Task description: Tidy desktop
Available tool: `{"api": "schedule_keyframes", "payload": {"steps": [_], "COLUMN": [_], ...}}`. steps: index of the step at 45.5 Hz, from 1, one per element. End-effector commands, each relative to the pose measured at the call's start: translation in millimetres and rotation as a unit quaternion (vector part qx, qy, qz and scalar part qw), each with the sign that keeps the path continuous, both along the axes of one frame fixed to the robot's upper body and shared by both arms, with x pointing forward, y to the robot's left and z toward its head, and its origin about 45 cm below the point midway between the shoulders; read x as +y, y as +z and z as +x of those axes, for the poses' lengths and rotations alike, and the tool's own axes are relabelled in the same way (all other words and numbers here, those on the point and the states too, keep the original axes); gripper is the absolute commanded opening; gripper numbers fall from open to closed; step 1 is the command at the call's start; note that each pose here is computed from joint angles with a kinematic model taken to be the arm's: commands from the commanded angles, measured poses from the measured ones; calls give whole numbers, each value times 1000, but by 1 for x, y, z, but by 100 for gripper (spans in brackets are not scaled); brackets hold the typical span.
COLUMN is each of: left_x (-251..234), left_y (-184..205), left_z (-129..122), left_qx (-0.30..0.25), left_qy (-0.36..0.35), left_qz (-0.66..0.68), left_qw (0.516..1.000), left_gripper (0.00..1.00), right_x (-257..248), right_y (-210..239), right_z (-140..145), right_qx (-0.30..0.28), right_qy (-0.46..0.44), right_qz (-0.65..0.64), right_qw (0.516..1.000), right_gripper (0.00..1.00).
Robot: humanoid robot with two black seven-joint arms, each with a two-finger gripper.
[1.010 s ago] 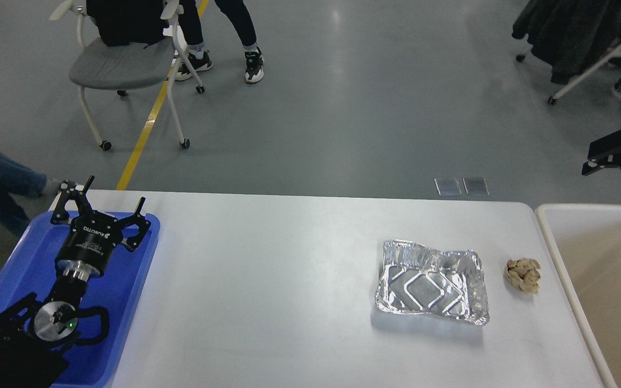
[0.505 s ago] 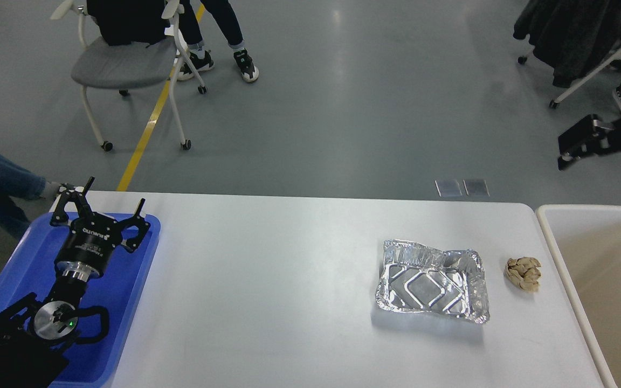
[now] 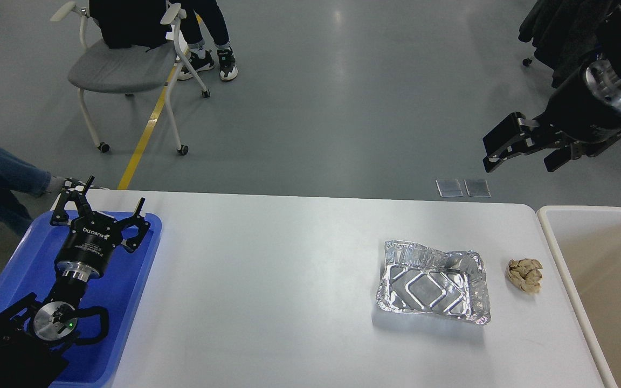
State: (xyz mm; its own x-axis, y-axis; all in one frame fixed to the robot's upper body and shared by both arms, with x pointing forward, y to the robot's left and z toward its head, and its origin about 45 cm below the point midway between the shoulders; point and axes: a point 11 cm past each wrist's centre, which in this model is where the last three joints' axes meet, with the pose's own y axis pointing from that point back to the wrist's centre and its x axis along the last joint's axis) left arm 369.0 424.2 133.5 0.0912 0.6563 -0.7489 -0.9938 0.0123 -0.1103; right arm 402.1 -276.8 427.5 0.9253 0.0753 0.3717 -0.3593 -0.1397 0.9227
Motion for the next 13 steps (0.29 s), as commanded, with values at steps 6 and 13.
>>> {"api": "schedule_keyframes", "payload": {"steps": [6,13], "left_x": [0,0], "left_y": [0,0], "left_z": [0,0], "left_qx": [0,-1], "left_qy": [0,-1], "left_qz": [0,0], "left_qw": [1000,1000], "left_gripper": [99,99], "right_x": [8,10], "right_y": [-4,3], "right_z": [-2,4], "right_qx": [7,-6], "right_qy": [7,6], "right_qz": [8,13], "right_qw": [1000,1000], "right_gripper": [100,100]}}
